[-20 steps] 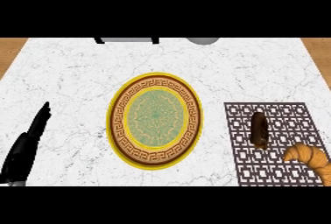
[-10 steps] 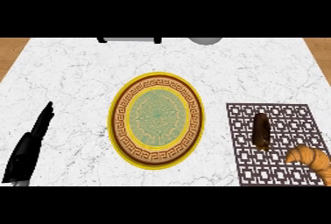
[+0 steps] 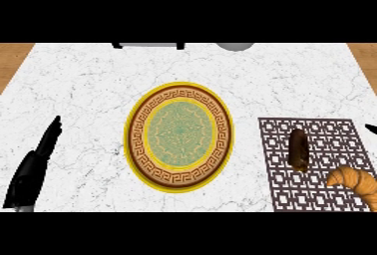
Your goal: Pick the croissant from the placemat and place it in the plate
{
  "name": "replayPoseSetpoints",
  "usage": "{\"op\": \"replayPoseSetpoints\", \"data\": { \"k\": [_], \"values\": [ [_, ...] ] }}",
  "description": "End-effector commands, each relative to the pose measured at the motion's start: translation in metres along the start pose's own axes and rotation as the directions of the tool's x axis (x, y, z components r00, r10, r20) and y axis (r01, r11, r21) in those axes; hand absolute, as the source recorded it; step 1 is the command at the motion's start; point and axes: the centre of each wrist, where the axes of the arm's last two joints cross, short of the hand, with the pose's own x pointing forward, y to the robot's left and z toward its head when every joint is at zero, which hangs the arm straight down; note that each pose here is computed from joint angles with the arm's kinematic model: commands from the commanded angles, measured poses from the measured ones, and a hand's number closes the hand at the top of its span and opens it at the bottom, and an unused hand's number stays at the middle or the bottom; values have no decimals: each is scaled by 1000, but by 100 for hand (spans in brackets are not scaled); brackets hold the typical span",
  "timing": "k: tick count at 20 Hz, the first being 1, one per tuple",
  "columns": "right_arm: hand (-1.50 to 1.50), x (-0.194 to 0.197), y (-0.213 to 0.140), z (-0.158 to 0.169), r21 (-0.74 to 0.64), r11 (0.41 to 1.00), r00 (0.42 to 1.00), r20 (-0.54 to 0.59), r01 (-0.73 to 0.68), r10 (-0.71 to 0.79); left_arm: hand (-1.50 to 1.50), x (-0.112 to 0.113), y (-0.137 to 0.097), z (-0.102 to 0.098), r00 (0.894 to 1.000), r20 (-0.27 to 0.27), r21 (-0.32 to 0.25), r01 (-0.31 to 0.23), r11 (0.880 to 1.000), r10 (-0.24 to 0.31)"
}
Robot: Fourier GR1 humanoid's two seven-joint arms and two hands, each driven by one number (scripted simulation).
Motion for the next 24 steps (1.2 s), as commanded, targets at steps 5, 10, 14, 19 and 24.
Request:
{"op": "replayPoseSetpoints", "data": {
  "k": [5,10,14,19,24],
  "values": [
    [-150,-35,13,-19,172,985,997,80,-26,12,0,13,-19,3,1000,22,-11,-8,1000,8],
    [-150,-47,23,-30,220,974,994,101,-51,29,0,13,-1,-12,1000,-1,5,-13,1000,13],
    [-150,-53,41,-50,272,959,993,102,-85,59,0,14,-10,-8,1000,-5,-9,1,1000,-1],
    [-150,-60,34,-61,262,961,994,83,-89,70,0,5,-1,8,1000,9,-11,-7,1000,7],
    [-150,-74,49,-56,271,960,995,92,-73,49,0,11,-1,-4,1000,-1,-1,-4,1000,4]
  ]
}}
